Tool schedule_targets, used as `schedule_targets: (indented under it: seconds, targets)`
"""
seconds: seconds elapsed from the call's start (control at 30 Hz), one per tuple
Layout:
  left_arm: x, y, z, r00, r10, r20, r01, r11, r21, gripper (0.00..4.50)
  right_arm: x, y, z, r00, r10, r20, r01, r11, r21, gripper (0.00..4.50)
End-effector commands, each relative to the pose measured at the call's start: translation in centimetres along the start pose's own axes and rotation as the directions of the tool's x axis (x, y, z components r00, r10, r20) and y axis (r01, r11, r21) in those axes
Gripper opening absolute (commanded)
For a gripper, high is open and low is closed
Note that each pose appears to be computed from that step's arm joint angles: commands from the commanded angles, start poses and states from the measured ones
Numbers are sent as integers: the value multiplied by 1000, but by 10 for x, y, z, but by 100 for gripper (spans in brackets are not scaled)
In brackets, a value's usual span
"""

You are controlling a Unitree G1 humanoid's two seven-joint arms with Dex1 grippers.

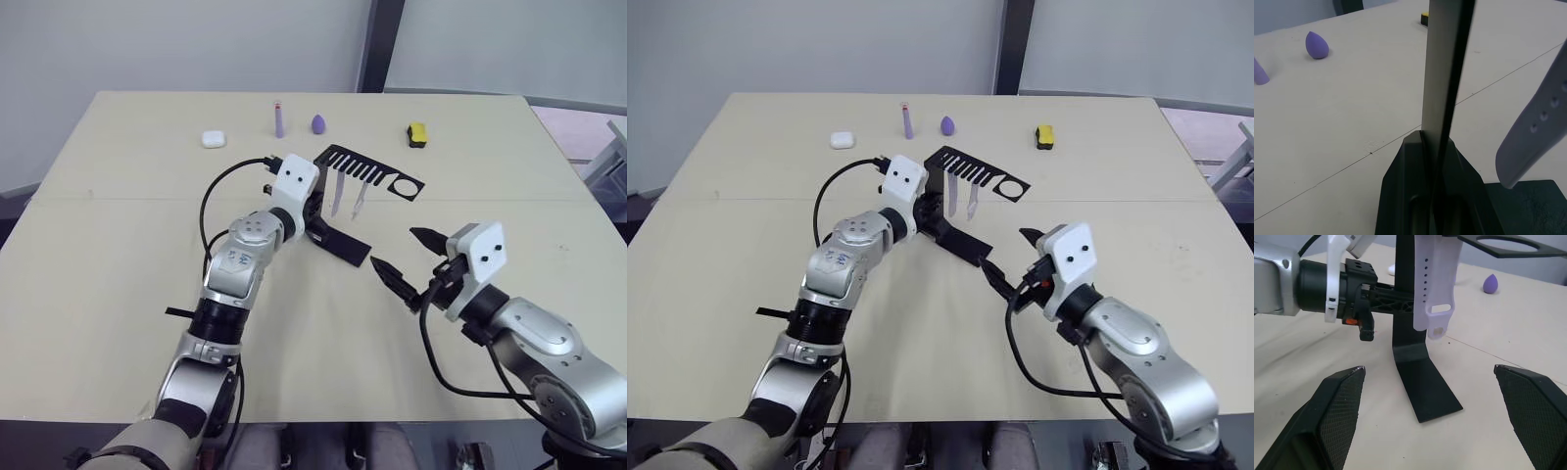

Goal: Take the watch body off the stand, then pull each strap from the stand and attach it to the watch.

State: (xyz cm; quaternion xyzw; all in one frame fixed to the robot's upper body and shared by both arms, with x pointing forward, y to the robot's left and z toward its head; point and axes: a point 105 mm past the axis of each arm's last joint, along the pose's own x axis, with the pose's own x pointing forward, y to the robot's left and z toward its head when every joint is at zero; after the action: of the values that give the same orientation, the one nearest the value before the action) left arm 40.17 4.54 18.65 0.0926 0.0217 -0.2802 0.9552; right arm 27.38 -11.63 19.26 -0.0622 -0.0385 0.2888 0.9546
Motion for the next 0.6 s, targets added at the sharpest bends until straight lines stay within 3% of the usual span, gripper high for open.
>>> schedule_targets:
  seconds: [0.03,0.33,0.6]
  targets:
    - [-1,-6,0,1000,-18,11,18,1000,10,9,7,-1,12,994,-99,56,98,995,17,450]
    - [0,-7,-1,1000,-29,8,29,999,27,9,58,5,22,976,-205,68,204,979,12,450]
    - [-4,-4,-5,1000,-19,-1,19,999,33,9,70,10,27,975,-204,90,206,978,-15,450]
